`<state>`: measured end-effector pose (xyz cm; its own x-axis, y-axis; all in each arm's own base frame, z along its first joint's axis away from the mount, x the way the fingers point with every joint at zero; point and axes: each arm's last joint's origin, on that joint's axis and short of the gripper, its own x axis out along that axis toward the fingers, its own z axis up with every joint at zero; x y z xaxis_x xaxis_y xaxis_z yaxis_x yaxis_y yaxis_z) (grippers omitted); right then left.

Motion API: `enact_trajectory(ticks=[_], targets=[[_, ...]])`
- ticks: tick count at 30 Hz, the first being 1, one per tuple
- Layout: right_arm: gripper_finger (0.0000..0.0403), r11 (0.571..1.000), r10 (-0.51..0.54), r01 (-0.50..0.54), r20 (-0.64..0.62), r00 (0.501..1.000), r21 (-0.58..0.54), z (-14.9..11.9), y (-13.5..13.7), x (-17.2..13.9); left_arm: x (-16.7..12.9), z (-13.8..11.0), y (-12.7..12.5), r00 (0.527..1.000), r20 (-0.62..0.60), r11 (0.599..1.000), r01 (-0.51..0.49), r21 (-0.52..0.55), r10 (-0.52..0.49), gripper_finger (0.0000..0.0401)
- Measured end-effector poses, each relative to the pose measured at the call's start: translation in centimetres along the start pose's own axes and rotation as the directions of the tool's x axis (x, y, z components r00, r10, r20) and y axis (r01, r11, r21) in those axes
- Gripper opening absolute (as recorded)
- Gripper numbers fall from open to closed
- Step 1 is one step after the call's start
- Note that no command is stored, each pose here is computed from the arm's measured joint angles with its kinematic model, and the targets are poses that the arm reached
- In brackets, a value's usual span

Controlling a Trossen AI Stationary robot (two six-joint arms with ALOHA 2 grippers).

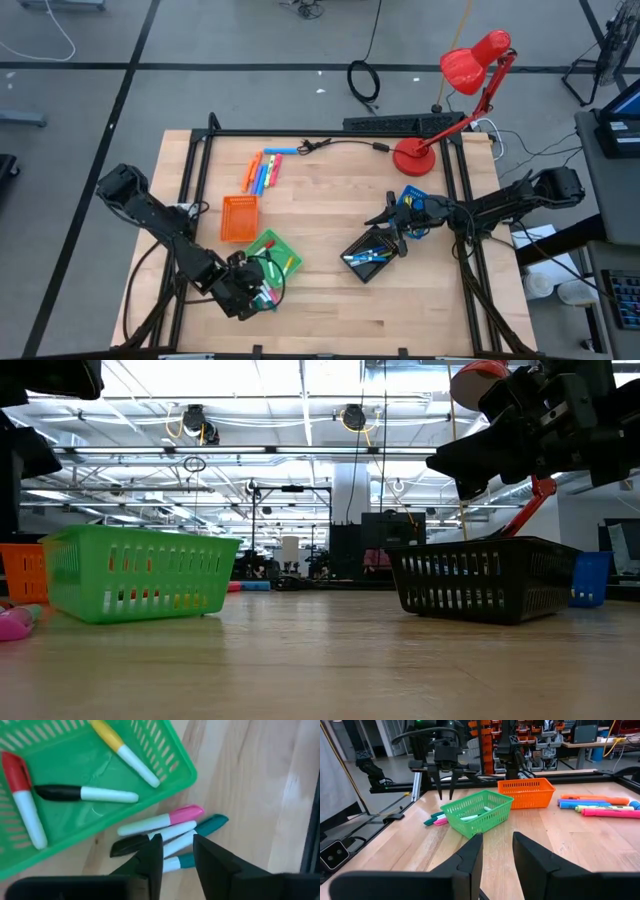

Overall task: Pick & Place Markers
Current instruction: Put the small black highlighter pen into the green basket

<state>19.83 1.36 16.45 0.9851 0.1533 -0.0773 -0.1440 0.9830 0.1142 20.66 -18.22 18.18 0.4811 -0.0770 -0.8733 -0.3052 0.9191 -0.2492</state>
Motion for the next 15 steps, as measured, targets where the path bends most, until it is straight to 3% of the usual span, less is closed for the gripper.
enact_trajectory(ticks=[8,15], targets=[[0.0093,1.000,0.000,0.000,0.000,1.000,-0.015,0.0,0.0,0.0,2.3,-0.7,0.1,0.996,-0.020,0.995,-0.083,0.052,0.084,0.0183],[0.0093,1.000,-0.002,0.002,0.000,1.000,-0.015,0.0,0.0,0.0,4.6,-0.7,0.1,0.992,0.000,0.985,-0.124,0.119,0.125,0.0201]])
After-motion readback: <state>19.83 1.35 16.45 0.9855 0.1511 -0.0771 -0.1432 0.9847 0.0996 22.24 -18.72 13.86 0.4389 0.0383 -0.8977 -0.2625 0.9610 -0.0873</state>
